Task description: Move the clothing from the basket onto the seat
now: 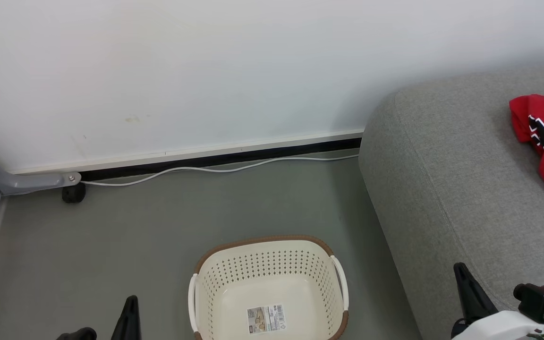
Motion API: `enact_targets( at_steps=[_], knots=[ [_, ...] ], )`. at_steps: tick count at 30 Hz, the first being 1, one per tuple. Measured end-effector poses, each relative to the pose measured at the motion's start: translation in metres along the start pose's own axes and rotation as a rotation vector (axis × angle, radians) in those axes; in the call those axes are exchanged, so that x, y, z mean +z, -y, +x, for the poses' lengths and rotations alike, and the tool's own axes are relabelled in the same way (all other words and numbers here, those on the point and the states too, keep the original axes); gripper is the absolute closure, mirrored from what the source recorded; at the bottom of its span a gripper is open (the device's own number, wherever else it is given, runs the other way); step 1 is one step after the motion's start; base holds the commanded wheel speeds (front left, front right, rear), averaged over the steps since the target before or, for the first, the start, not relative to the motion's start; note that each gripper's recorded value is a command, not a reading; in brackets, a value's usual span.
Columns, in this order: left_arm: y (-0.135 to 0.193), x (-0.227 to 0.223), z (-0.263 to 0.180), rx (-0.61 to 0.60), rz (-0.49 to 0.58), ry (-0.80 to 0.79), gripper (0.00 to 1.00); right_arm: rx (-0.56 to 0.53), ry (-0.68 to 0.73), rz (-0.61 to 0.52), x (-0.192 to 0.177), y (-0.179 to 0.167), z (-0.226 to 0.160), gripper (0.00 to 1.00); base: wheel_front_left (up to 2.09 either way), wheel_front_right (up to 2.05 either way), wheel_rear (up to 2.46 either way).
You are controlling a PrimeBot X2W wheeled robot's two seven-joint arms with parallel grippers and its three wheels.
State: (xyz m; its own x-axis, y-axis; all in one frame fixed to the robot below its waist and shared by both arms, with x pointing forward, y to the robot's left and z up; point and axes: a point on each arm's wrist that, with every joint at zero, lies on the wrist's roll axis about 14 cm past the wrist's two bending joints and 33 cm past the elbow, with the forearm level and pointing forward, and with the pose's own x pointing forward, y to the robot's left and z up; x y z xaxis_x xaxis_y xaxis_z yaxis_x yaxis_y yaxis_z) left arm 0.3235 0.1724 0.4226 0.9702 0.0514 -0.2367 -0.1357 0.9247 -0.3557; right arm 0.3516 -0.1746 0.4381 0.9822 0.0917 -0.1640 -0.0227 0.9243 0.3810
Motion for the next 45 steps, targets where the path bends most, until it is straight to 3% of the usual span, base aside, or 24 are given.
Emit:
enact_targets(
  at_steps=[45],
  knots=[
    [-0.003, 0.013, 0.016, 0.006, -0.508, -0.035, 1.0, -0.081, 0.049, 0.504, 0.019, 0.013, 0.006, 1.0, 0.0, 0.0, 0.0]
  ],
)
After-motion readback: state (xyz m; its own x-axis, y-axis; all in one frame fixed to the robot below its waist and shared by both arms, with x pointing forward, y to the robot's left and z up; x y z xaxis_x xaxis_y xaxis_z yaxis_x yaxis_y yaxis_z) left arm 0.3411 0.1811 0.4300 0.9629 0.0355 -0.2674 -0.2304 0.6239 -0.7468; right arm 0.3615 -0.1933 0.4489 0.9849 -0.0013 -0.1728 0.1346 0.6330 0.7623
